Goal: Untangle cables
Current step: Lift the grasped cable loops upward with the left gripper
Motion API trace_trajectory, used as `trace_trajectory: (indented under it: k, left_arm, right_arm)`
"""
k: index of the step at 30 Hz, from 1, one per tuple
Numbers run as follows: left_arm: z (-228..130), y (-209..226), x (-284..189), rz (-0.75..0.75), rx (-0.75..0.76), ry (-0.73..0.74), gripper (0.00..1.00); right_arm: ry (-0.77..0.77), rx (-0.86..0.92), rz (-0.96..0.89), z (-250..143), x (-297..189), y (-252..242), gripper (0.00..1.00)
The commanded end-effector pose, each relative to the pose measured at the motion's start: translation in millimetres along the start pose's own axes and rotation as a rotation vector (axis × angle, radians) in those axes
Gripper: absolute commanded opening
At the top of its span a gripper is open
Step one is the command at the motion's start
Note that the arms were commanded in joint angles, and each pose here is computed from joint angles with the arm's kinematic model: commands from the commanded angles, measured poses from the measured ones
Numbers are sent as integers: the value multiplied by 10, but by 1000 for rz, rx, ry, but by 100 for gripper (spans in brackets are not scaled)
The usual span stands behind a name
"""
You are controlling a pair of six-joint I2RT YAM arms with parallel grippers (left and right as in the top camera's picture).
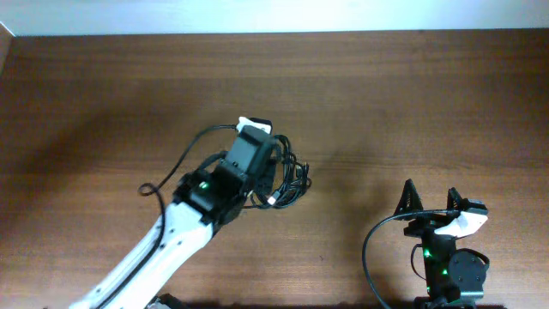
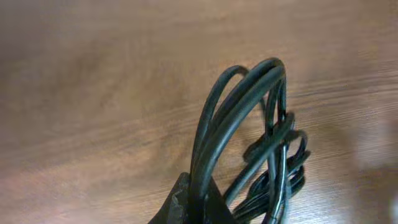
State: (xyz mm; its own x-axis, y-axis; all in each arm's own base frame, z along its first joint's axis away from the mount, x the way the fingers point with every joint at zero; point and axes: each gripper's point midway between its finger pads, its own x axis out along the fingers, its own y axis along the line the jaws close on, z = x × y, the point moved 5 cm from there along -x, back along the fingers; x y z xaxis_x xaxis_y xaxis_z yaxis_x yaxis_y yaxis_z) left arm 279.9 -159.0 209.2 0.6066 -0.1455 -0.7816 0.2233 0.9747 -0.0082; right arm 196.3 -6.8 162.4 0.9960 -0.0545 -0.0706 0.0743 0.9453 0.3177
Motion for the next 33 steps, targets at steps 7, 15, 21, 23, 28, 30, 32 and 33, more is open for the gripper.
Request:
trace_trajectory:
  k: [7, 15, 21, 23, 28, 30, 32, 33]
  left_arm:
    - [189, 25, -387, -33, 37, -130, 0]
    - [214, -135, -405, -159, 38, -133, 0]
    - [270, -174, -420, -186, 34, -160, 0]
    - [276, -178, -423, -189, 34, -162, 0]
    - [267, -249, -451, -251, 39, -155, 0]
    - [284, -278, -466, -274, 39, -164, 0]
    - [311, -331, -505, -320, 41, -179, 0]
    - [328, -368, -540, -355, 44, -189, 0]
  right_arm:
    - [4, -10, -13, -24, 1, -15, 99]
    - [-22, -4, 14, 30, 1, 25, 99]
    - [-73, -11, 229, 249, -68, 337, 99]
    - [-52, -14, 275, 318, -119, 421, 99]
    - [36, -9, 255, 555, -325, 499, 99]
    - [66, -8, 245, 670, -451, 530, 99]
    - [104, -5, 232, 743, -569, 548, 99]
    - [135, -3, 222, 768, -636, 552, 99]
